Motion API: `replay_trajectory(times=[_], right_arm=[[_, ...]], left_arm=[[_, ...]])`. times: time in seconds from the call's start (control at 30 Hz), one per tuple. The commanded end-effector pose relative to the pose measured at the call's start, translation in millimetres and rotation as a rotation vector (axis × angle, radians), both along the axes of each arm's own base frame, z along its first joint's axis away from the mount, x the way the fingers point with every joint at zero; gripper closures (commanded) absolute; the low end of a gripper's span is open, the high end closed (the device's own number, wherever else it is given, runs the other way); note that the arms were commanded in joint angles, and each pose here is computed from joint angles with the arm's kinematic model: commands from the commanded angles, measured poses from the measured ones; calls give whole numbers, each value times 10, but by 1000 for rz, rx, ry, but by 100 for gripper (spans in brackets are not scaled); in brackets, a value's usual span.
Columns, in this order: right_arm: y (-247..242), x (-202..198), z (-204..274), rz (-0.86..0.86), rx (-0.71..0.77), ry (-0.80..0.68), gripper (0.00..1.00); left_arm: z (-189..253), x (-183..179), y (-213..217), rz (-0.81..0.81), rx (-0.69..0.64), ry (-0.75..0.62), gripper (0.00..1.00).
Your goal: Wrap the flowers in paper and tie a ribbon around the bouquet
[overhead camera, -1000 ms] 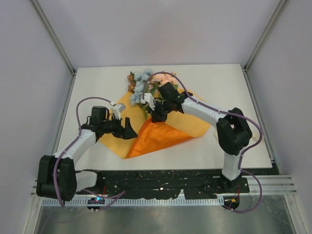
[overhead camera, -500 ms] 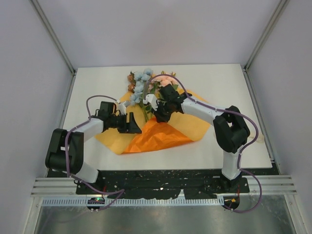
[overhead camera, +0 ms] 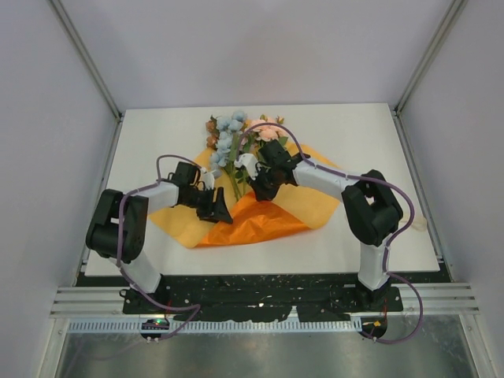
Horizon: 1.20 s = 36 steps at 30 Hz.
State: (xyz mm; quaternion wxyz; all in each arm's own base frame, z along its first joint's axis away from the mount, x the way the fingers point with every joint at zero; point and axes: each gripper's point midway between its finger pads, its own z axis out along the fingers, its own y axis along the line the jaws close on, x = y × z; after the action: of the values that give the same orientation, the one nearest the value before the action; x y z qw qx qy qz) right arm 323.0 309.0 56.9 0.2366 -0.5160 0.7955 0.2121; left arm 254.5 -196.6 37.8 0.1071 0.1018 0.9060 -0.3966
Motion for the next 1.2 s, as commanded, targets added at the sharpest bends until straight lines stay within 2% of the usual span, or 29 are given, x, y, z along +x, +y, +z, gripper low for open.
replay_trajectory(times=[0.0, 0.1, 0.13, 0.2, 0.23, 0.27, 0.3, 0.37, 0.4, 0.43, 0.6, 0.77, 0.97, 1.03, 1.07, 1.17], right_arm=[[111, 121, 44, -28, 53, -35, 95], [104, 153, 16, -44, 46, -35, 95], [98, 177, 30, -55, 47, -36, 94], [59, 205, 123, -77, 48, -19, 73], [-43, 205, 155, -115, 43, 18, 55], [-50, 203, 246, -136, 68, 49, 49], [-199, 224, 302, -177, 65, 84, 38], [-434, 213, 415, -241, 100, 184, 26], [-551, 127, 443, -255, 127, 271, 24], [-591, 38, 468, -241, 154, 333, 23], [-1032, -514, 114, -248, 93, 589, 23], [-1029, -876, -67, -288, 129, 778, 24], [-1023, -874, -183, -353, 140, 760, 28], [-1007, -851, -210, -378, 153, 761, 40], [-1009, -855, -222, -382, 151, 765, 42], [-1081, -787, -207, -405, 124, 722, 40]], left_arm=[[0, 74, 10, -18, 20, 17, 56], [-27, 98, -1, -27, 22, 43, 100], [-67, 112, 15, -22, 40, 56, 100], [-104, 132, 35, -23, 62, 69, 100], [-122, 144, 44, -21, 76, 75, 100], [-144, 159, 58, -15, 87, 81, 100], [-162, 172, 68, -13, 97, 82, 100], [-191, 201, 96, -3, 119, 84, 100], [-196, 218, 89, -4, 121, 87, 100], [-201, 224, 91, -7, 125, 89, 100], [-266, 276, 132, -17, 164, 110, 100], [-272, 321, 165, -34, 201, 120, 100], [-279, 439, 256, -29, 271, 123, 100], [-282, 475, 274, -31, 284, 121, 100], [-289, 479, 288, -28, 288, 126, 100], [-291, 465, 282, -26, 285, 125, 100]])
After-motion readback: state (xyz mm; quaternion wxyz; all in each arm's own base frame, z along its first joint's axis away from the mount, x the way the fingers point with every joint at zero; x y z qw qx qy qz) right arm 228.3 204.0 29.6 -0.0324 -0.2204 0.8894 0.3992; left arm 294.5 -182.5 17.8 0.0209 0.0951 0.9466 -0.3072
